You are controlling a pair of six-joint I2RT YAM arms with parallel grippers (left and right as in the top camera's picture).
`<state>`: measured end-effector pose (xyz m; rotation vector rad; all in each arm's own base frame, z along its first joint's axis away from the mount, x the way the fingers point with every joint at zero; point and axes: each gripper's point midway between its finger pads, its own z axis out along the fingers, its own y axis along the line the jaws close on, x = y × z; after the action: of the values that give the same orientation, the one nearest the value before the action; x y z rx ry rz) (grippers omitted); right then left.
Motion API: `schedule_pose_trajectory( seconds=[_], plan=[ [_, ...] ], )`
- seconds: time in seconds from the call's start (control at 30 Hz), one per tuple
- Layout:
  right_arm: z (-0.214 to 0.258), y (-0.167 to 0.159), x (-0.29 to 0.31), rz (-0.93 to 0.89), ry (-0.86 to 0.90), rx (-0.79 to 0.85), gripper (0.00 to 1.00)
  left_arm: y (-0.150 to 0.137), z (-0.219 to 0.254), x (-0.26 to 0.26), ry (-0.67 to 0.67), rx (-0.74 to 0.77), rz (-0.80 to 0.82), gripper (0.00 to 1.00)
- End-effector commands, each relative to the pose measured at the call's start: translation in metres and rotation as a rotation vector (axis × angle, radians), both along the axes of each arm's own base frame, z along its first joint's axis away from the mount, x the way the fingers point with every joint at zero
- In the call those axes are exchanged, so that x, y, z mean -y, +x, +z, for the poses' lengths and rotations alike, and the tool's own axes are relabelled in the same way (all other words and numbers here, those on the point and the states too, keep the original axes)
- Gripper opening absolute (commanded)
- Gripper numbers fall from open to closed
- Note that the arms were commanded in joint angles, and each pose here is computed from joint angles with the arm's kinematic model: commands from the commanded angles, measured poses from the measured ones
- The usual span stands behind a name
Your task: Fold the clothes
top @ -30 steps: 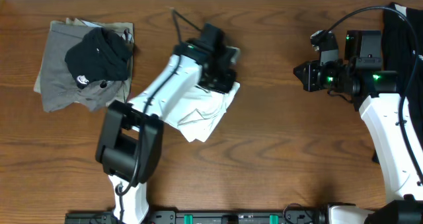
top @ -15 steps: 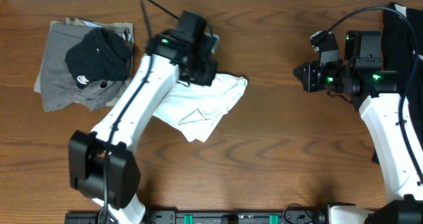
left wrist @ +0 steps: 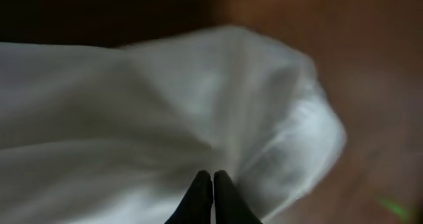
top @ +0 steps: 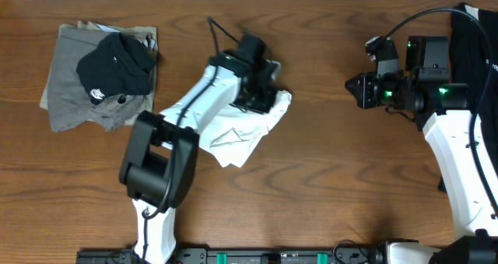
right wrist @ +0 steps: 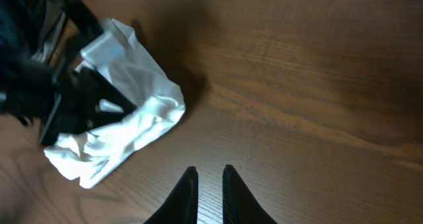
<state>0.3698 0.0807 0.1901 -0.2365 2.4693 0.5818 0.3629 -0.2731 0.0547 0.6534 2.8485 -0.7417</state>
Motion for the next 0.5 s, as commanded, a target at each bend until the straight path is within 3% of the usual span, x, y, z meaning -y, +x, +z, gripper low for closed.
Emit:
schedule_pose_trajectory(
  seconds=[0.0, 0.13, 0.33, 0.47],
  plan=[
    [0.007, 0.001, -0.002, 0.008, -0.005, 0.021, 0.12, -0.022, 0.029, 0.035, -0.144, -0.028, -0.095, 0.06],
    [0.007, 0.0, -0.002, 0.008, -0.005, 0.019, 0.12, -0.03, 0.044, 0.03, -0.103, -0.015, -0.111, 0.06],
    [0.007, 0.0, -0.002, 0.008, -0.005, 0.018, 0.12, -0.018, 0.053, -0.063, 0.264, 0.05, 0.075, 0.06],
    [0.007, 0.001, -0.002, 0.008, -0.005, 0.02, 0.13, -0.025, 0.044, -0.11, 0.377, -0.025, 0.134, 0.06]
  ],
)
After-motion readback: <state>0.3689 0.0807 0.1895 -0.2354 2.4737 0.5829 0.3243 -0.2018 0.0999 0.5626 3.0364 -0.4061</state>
